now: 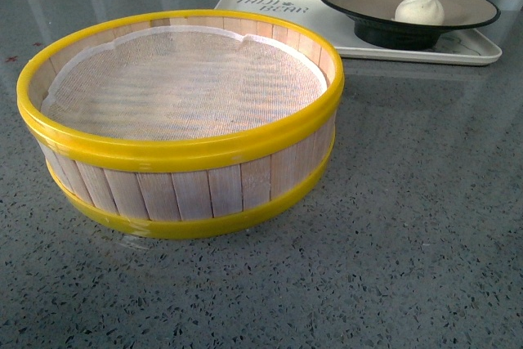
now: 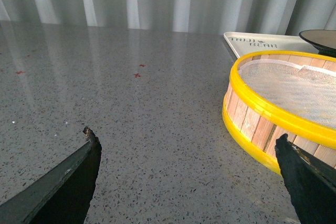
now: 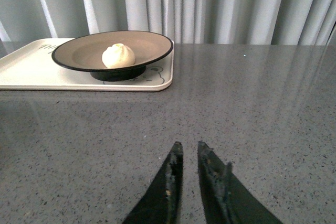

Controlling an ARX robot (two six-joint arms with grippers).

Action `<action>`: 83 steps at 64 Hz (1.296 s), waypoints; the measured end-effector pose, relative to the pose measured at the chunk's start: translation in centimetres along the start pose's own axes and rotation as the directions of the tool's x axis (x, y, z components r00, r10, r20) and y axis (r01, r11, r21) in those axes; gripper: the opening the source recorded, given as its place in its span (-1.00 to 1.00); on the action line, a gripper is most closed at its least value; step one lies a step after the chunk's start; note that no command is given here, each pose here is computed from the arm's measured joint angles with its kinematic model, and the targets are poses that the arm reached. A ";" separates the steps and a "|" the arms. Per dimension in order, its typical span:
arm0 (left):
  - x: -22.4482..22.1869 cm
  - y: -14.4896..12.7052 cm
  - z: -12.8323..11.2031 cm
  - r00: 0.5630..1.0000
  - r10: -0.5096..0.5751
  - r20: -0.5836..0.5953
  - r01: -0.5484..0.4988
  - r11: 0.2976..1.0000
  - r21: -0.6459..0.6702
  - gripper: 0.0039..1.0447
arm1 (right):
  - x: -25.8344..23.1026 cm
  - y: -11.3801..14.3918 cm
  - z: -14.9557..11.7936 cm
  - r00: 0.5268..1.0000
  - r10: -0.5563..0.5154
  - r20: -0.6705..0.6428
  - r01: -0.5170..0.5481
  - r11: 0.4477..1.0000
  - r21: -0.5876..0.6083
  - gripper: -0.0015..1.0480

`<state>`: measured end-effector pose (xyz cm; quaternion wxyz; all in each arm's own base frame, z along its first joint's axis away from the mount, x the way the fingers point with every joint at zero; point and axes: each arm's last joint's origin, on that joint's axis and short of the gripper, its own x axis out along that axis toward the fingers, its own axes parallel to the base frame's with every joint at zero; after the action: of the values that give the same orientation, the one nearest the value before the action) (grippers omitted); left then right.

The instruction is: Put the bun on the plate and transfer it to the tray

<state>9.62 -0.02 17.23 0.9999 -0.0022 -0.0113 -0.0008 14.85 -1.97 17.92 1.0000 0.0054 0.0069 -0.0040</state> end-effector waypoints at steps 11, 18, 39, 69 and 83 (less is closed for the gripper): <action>0.0 0.0 0.0 1.000 0.000 0.000 0.000 1.000 0.000 0.88 | -0.9 0.6 -0.4 1.000 0.000 0.004 0.000 1.000 -0.006 -0.97; 0.0 0.0 0.0 1.000 0.000 0.000 0.000 1.000 0.000 0.88 | -1.4 1.2 -0.6 1.000 -0.024 0.004 0.024 1.000 -0.006 -0.97; 0.0 0.0 0.0 1.000 0.000 0.000 0.000 1.000 0.000 0.88 | -2.5 1.9 -1.2 1.000 0.006 0.020 -0.006 1.000 -0.008 -0.97; 0.0 0.0 0.0 1.000 0.000 0.000 0.000 1.000 0.000 0.88 | -3.7 1.9 -1.2 1.000 0.006 0.021 -0.005 1.000 -0.008 -0.97; 0.0 0.0 0.0 1.000 0.000 0.000 0.000 1.000 0.000 0.88 | -4.0 1.9 -1.2 1.000 0.006 0.022 -0.005 1.000 -0.008 -0.97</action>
<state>9.62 -0.02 17.24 0.9999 -0.0022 -0.0115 -0.0008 10.83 -0.04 16.78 1.0000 0.0016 -0.0039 -0.0013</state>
